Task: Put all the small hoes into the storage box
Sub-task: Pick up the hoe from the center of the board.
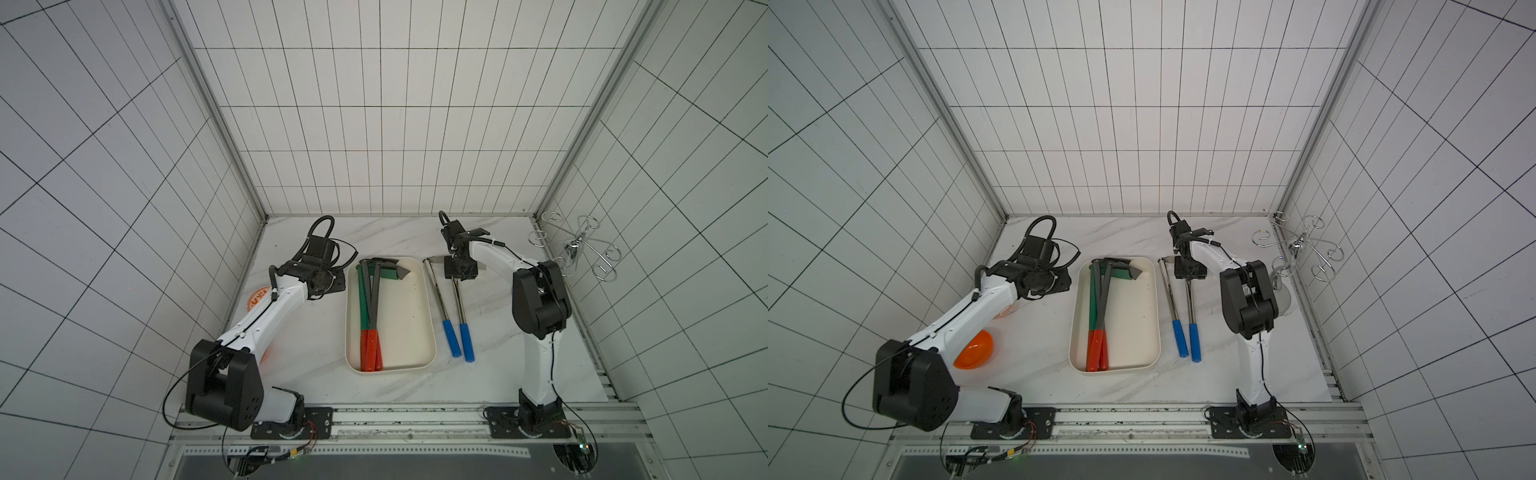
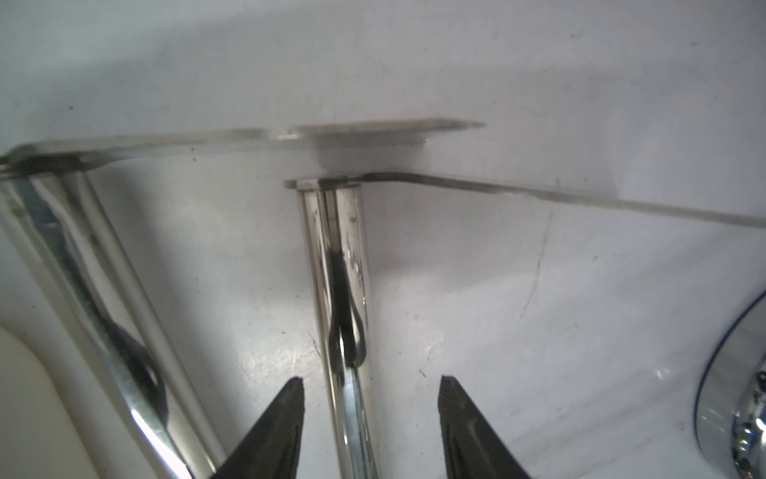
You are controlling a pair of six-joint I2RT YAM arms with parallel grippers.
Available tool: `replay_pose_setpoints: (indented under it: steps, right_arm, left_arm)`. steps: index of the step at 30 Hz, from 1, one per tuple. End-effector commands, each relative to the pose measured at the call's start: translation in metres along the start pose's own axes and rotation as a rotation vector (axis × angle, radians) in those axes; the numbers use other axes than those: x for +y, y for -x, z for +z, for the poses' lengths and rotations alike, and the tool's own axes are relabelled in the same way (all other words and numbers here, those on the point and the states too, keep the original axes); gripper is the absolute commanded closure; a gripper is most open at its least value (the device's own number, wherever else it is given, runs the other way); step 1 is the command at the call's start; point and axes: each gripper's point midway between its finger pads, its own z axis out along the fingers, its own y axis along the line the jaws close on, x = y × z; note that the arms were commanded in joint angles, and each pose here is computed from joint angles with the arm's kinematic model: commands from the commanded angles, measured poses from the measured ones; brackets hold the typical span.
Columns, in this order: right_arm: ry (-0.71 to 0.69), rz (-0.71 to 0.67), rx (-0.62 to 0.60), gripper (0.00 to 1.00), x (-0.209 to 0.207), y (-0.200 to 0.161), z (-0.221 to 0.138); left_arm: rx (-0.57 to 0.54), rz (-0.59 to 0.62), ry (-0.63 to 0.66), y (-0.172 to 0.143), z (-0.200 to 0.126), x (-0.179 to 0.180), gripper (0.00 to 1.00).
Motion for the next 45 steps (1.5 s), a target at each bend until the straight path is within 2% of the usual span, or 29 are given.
replay_pose_setpoints:
  steps: [1,8,25,38,41,45]
  right_arm:
    - [-0.041,-0.011,-0.043,0.46,-0.008,0.025,-0.013]
    - [-0.045,-0.03,-0.018,0.48,-0.004,0.023,0.0]
    - [-0.03,-0.045,0.0,0.63,-0.005,0.024,0.011]
    - [0.021,-0.069,-0.034,0.69,-0.001,0.032,0.003]
    - [0.032,-0.071,-0.042,0.69,0.0,0.034,0.0]
    - [0.028,-0.076,-0.035,0.59,0.0,0.033,0.003]
  left_arm:
    - [-0.025,-0.002,-0.012,0.005,-0.002,-0.001,0.53]
    - [-0.023,-0.003,-0.015,0.004,-0.002,-0.001,0.53]
    - [-0.027,-0.004,-0.021,0.004,-0.004,-0.002,0.54]
    - [-0.026,-0.005,-0.021,0.004,-0.004,-0.002,0.54]
    - [-0.026,-0.005,-0.022,0.004,-0.004,-0.002,0.54]
    - [-0.027,-0.005,-0.025,0.004,-0.004,-0.003,0.54]
